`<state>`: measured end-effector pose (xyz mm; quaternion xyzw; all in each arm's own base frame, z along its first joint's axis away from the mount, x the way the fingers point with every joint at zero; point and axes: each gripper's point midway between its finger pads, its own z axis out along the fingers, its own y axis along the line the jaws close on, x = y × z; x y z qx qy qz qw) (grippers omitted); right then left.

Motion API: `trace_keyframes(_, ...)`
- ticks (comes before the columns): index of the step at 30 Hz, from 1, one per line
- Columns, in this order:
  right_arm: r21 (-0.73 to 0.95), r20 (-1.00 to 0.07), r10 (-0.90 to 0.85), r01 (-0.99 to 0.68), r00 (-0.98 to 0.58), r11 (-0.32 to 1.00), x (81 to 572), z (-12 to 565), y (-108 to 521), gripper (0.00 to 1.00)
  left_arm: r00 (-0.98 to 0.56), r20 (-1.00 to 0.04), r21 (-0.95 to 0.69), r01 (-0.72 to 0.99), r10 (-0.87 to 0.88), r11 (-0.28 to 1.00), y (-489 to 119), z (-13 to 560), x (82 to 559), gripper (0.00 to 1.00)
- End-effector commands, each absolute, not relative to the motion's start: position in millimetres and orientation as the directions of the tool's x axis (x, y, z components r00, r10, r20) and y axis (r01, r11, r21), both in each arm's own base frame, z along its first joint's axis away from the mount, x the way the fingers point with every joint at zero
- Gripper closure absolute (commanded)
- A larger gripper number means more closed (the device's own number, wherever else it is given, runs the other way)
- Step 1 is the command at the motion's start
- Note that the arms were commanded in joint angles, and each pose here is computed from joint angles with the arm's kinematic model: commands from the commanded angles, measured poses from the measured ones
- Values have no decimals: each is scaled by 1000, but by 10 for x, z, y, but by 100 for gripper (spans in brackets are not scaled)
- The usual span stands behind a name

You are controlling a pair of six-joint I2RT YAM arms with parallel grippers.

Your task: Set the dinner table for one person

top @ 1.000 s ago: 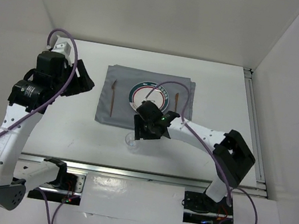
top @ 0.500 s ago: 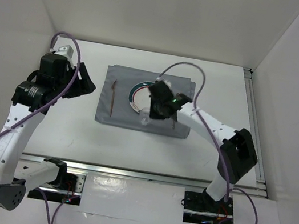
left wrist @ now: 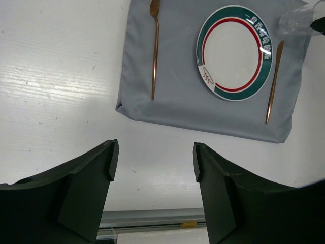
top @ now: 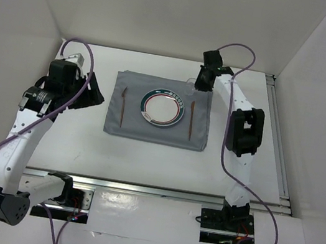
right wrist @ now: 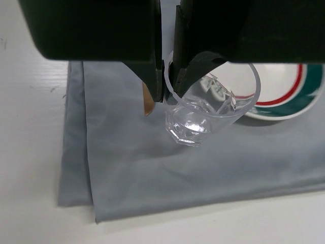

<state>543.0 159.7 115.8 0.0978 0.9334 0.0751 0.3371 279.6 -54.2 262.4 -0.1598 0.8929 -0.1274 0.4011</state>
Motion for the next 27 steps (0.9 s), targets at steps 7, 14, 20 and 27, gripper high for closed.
trace_keyframes(7,244,-628,302,186,-718,952,5783,1143,1401,100,-622,-697,-324,-171,-357,930,-483,2634,2785,23)
trace_keyframes(14,212,-612,286,195,-737,958,5843,928,1334,100,-636,-689,-313,-171,-347,934,-479,2572,2790,23)
trace_keyframes(20,186,-610,274,201,-744,962,5834,795,1295,100,-630,-695,-315,-168,-348,934,-481,2587,2807,23)
trace_keyframes(27,244,-658,280,154,-699,958,5963,1173,1440,27,-642,-684,-317,-166,-347,934,-499,2593,2819,23)
